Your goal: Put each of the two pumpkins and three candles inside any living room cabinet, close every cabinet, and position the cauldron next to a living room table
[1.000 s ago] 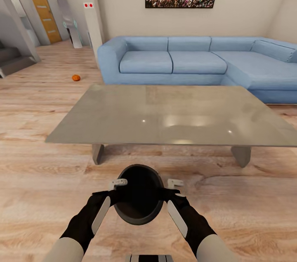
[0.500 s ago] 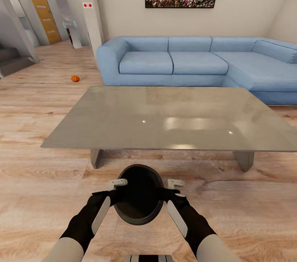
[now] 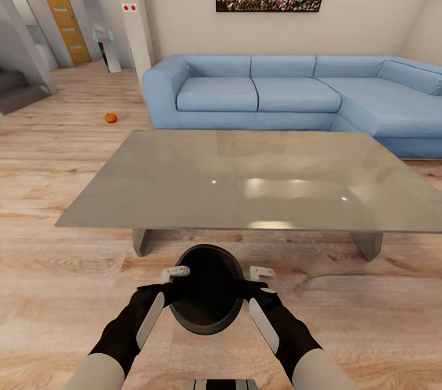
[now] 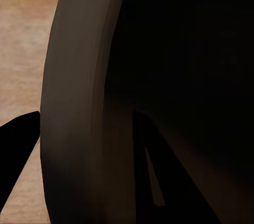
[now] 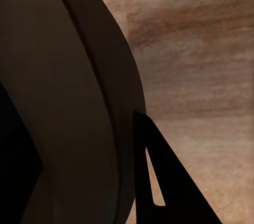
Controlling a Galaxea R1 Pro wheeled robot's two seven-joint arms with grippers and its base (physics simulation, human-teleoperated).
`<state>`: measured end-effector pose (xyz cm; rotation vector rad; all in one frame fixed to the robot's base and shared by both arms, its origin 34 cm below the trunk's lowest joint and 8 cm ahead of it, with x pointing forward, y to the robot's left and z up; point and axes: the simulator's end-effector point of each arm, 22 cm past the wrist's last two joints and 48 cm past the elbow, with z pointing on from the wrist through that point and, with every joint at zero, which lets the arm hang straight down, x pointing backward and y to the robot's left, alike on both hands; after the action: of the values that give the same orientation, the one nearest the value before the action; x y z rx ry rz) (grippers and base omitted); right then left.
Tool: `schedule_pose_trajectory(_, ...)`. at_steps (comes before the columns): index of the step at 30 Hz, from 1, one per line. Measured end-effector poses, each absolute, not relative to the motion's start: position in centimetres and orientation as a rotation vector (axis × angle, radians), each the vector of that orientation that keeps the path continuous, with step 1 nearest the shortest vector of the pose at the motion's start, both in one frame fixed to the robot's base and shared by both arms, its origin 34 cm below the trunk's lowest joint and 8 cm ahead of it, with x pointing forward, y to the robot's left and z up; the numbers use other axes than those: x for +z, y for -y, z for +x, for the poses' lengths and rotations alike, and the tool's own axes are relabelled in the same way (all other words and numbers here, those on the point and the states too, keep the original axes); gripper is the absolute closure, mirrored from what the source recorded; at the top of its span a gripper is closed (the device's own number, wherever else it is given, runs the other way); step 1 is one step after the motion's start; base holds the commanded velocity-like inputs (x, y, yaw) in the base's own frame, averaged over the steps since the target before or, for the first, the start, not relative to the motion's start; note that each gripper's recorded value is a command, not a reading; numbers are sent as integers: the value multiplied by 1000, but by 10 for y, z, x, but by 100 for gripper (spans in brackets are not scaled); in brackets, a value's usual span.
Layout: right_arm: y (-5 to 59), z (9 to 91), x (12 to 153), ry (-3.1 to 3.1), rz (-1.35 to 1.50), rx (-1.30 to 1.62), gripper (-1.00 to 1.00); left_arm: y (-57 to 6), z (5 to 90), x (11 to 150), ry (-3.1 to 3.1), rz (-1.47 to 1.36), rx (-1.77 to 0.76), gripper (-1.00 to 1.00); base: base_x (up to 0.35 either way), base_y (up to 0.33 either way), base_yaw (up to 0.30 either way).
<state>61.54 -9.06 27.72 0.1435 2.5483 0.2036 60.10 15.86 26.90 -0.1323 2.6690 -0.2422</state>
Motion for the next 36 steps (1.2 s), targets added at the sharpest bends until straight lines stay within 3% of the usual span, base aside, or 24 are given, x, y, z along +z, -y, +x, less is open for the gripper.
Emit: schedule_pose_trajectory(36, 91, 595, 230, -2630, 155, 206, 100, -159, 581, 223, -2752, -141, -239, 100, 21, 0, 0)
